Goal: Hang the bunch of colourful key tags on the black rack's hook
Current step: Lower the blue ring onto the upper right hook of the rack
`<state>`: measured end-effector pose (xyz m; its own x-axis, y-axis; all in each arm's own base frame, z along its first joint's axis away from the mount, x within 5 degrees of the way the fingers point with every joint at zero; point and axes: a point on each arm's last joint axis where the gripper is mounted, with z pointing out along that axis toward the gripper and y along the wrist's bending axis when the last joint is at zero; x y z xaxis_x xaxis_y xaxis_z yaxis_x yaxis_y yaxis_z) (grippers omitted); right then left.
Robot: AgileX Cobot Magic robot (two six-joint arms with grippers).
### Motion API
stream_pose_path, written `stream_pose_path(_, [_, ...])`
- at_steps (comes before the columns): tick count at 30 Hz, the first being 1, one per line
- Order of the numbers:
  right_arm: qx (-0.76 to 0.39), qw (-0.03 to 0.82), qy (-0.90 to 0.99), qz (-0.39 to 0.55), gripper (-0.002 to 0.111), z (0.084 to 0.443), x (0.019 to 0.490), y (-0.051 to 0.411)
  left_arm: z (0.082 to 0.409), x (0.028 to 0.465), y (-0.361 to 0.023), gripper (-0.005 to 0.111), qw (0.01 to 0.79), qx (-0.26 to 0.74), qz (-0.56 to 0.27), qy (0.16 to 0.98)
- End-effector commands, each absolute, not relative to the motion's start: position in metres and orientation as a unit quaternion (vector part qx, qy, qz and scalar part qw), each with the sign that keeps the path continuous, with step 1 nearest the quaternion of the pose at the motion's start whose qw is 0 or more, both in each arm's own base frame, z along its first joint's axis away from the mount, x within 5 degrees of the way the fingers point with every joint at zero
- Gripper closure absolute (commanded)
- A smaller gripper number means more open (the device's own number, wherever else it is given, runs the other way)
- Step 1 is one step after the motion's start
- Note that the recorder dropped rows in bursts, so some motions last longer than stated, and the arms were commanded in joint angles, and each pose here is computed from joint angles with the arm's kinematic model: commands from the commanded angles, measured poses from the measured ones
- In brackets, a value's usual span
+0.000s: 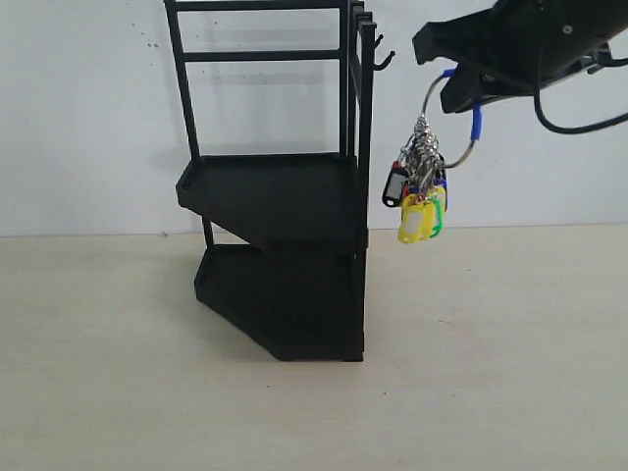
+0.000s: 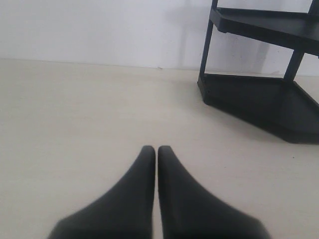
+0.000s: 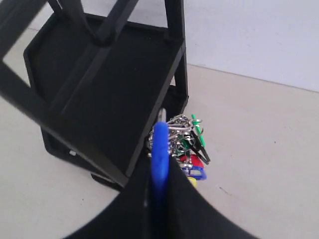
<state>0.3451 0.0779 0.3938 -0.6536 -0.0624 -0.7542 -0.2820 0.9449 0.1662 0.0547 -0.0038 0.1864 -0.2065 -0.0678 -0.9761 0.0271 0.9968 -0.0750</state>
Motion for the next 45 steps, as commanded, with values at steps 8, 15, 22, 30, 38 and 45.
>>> stream_pose_path(8, [-0.122,0.446,0.877,0.13,0.108,0.423,0.372,0.082,0.188,0.055,-0.004,0.102,0.634,-0.01,-0.034,0.772])
stream_pose_path(15, [-0.128,0.456,0.867,0.154,0.108,0.431,0.37,0.087,0.188,0.055,-0.004,0.102,0.634,-0.01,-0.034,0.772])
stream_pose_path(22, [-0.137,0.46,0.861,0.17,0.108,0.433,0.369,0.097,0.188,0.055,-0.004,0.102,0.634,-0.01,-0.034,0.772])
stream_pose_path(30, [-0.159,0.451,0.861,0.172,0.108,0.428,0.368,0.112,0.188,0.055,-0.004,0.102,0.634,-0.01,-0.034,0.772])
stream_pose_path(38, [-0.16,0.443,0.867,0.161,0.108,0.426,0.367,0.11,0.188,0.055,-0.004,0.102,0.634,-0.01,-0.034,0.772])
stream_pose_path(45, [-0.157,0.446,0.866,0.161,0.108,0.427,0.368,0.11,0.188,0.055,-0.004,0.102,0.634,-0.01,-0.034,0.772])
